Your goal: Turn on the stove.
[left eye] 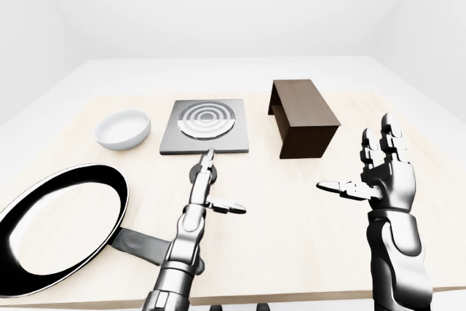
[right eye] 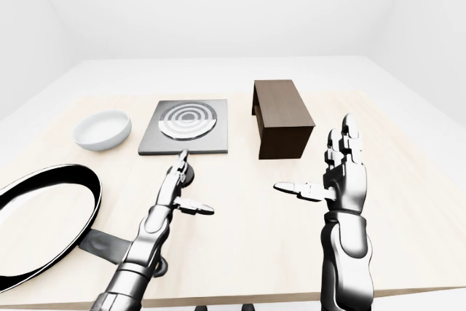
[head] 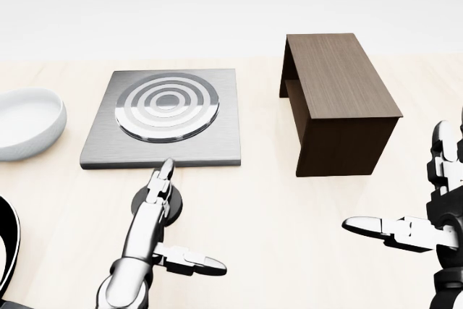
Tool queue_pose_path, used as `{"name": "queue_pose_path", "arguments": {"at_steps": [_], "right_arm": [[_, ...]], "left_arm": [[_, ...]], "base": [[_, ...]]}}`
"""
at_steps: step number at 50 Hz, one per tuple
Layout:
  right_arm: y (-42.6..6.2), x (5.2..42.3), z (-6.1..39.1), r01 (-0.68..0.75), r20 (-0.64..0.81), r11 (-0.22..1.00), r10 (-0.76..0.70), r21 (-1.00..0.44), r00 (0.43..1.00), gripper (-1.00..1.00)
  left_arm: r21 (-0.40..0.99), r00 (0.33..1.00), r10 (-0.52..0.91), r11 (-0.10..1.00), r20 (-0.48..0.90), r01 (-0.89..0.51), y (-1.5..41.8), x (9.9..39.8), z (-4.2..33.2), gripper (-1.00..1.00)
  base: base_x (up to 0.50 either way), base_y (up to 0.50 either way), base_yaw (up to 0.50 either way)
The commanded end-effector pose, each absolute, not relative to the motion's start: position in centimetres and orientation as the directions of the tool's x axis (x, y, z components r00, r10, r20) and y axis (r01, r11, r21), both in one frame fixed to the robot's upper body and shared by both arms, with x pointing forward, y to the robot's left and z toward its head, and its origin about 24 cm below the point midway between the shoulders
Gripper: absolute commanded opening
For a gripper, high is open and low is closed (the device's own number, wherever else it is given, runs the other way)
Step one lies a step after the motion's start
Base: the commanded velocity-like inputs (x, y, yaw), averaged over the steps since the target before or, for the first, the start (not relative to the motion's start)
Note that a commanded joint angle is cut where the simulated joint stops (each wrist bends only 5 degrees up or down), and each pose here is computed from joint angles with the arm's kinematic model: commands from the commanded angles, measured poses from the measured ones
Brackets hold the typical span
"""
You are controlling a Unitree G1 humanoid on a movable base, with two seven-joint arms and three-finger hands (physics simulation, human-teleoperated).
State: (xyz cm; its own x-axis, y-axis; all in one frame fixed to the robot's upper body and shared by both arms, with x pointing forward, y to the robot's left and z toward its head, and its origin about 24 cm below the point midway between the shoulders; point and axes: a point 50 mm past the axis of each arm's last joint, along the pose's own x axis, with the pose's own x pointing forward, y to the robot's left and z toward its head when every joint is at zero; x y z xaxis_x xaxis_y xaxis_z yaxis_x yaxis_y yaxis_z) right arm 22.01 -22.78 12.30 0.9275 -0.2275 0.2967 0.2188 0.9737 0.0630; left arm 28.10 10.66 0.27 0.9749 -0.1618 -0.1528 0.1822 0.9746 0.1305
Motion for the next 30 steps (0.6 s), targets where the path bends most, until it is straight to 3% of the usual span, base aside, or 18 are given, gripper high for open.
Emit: {"name": "queue_pose_path", "arguments": {"at_steps": [1, 8, 14, 16, 23, 28, 30], "right_arm": [[-22.8, 22.0, 12.3, 0.219, 0.299, 0.974, -0.228, 0.064, 0.927, 1.0], [-22.8, 22.0, 12.2, 0.218, 0.292, 0.974, -0.228, 0.064, 0.929, 1.0], [-22.7, 22.1, 12.1, 0.217, 0.289, 0.974, -0.226, 0.063, 0.93, 1.0], [-22.7, 22.1, 12.2, 0.216, 0.292, 0.974, -0.225, 0.063, 0.929, 1.0], [-22.7, 22.1, 12.2, 0.215, 0.293, 0.975, -0.224, 0.063, 0.93, 1.0], [-22.7, 22.1, 12.3, 0.215, 0.296, 0.975, -0.224, 0.063, 0.929, 1.0], [-22.7, 22.1, 12.3, 0.213, 0.298, 0.975, -0.222, 0.063, 0.928, 1.0]], "left_arm": [[0.151, 0.975, -0.171, 0.97, -0.144, 0.193, 10.0, 29.5, 0.7, 1.0], [0.164, 0.976, -0.177, 0.967, -0.13, 0.197, 9.7, 30.0, 1.3, 1.0], [0.129, 0.975, -0.204, 0.968, -0.087, 0.214, 9.5, 28.8, 3.9, 1.0], [0.116, 0.969, -0.236, 0.967, 0.069, 0.227, 9.3, 27.3, 7.5, 1.0], [0.105, 0.909, -0.264, 0.964, 0.322, 0.243, 9.3, 24.4, 13.1, 1.0], [0.103, 0.885, -0.266, 0.964, 0.382, 0.245, 9.4, 23.6, 14.5, 1.0], [0.113, 0.847, -0.273, 0.962, 0.455, 0.249, 9.4, 21.8, 16.1, 1.0]], "base": [[0.0, 0.0, 0.0], [0.0, 0.0, 0.0], [0.0, 0.0, 0.0], [0.0, 0.0, 0.0], [0.0, 0.0, 0.0], [0.0, 0.0, 0.0], [0.0, 0.0, 0.0]]}}
